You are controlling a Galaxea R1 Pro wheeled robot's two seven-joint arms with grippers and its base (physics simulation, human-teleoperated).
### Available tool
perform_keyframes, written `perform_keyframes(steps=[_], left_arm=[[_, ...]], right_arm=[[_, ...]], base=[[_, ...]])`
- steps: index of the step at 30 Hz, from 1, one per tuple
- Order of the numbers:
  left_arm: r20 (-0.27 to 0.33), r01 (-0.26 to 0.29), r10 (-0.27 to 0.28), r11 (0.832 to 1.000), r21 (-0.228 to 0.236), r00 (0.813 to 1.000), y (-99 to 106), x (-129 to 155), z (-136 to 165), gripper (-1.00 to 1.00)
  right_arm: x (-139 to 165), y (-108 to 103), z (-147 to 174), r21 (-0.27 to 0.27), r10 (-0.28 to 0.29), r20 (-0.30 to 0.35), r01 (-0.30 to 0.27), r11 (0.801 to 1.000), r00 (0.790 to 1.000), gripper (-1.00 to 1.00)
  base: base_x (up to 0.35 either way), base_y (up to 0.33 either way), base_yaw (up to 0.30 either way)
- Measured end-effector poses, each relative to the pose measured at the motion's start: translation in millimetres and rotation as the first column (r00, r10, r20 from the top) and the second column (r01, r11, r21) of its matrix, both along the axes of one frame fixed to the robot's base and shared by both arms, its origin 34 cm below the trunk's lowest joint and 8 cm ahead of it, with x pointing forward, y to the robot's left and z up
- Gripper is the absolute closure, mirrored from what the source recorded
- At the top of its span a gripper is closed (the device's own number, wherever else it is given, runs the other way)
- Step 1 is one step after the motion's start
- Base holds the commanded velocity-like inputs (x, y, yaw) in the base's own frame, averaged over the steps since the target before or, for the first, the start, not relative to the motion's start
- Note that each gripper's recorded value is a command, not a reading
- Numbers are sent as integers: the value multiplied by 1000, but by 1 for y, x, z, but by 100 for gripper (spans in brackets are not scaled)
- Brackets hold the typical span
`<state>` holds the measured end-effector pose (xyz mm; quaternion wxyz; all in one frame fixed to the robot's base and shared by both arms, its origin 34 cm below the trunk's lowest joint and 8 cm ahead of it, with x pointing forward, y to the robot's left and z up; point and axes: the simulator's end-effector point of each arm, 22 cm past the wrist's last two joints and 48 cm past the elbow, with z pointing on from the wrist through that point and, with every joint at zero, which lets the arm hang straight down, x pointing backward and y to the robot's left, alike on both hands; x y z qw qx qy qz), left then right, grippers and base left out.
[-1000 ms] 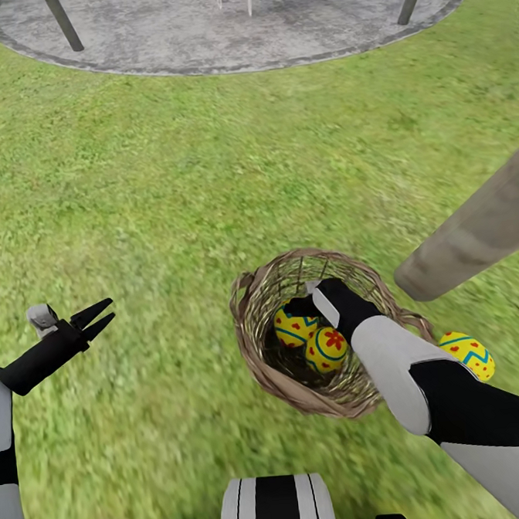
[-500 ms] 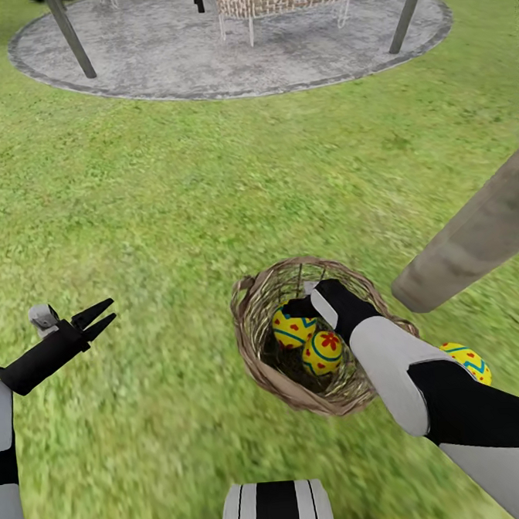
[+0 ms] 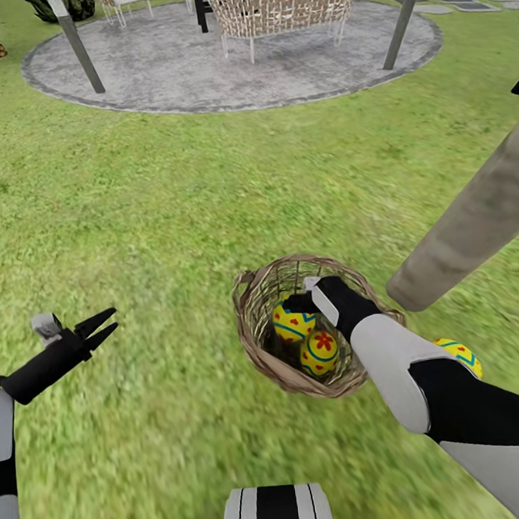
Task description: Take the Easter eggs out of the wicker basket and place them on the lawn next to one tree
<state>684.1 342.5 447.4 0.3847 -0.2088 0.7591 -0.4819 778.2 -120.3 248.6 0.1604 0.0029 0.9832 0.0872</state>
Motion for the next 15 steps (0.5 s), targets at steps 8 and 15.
perform_keyframes(steps=[8,15], left_arm=[[24,6,-6,1000,3,1000,-1,1,19,-100],[48,7,-7,1000,7,999,0,1,36,-100]], right_arm=[[8,0,24,1,-1,34,1,1000,999,100],[15,-2,44,-2,-3,61,3,1000,998,100]], base=[[-23,0,0],[-280,0,0]])
